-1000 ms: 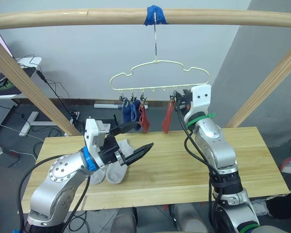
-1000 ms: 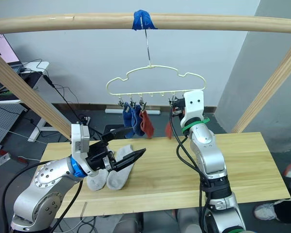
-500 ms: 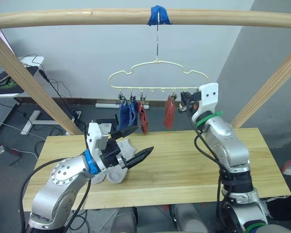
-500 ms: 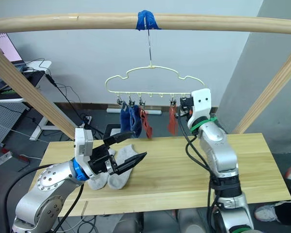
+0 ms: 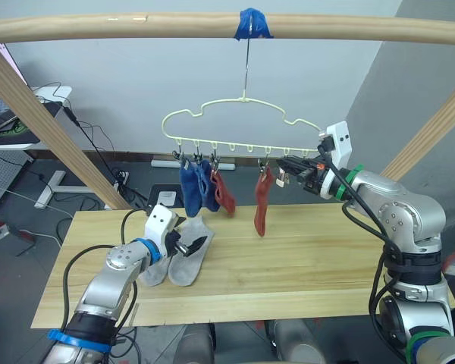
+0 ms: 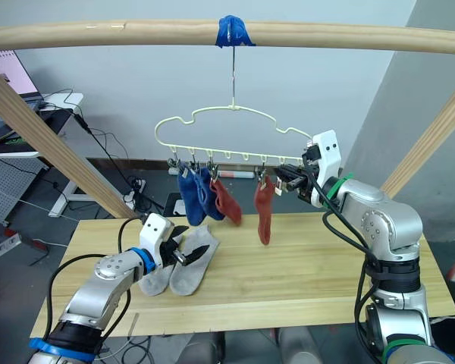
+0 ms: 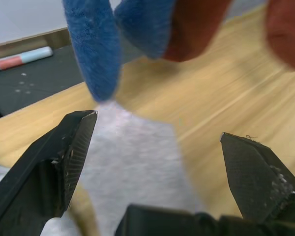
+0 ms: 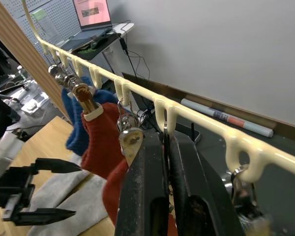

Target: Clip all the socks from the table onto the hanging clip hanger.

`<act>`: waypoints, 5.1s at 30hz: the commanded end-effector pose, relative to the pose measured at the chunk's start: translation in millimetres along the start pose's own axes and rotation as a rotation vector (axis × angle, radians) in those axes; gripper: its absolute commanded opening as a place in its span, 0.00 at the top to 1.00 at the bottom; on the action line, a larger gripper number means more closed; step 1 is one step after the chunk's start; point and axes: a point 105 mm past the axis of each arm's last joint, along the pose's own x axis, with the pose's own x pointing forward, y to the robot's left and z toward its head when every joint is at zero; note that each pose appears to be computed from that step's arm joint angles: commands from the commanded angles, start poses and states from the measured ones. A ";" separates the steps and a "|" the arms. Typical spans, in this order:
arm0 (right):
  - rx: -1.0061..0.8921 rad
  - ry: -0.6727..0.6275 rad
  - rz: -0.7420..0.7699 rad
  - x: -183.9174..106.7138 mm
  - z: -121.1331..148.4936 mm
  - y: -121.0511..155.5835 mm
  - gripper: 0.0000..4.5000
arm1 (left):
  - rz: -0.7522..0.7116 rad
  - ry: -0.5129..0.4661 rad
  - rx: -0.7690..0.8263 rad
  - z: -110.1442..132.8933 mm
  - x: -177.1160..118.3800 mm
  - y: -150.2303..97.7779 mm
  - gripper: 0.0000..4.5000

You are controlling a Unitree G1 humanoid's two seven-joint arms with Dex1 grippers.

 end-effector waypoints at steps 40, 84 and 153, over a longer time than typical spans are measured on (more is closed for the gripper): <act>0.215 0.060 -0.028 -16.7 2.0 -1.2 1.00 | -0.453 -0.414 0.262 81.9 -9.1 -84.8 0.99; 0.494 0.050 0.039 -15.7 9.9 24.5 0.94 | -0.270 -0.714 0.395 155.2 2.6 -99.7 1.00; -0.270 -0.360 -0.648 -8.6 6.4 -18.5 0.41 | -0.343 -0.659 0.026 175.0 -75.8 -68.9 0.00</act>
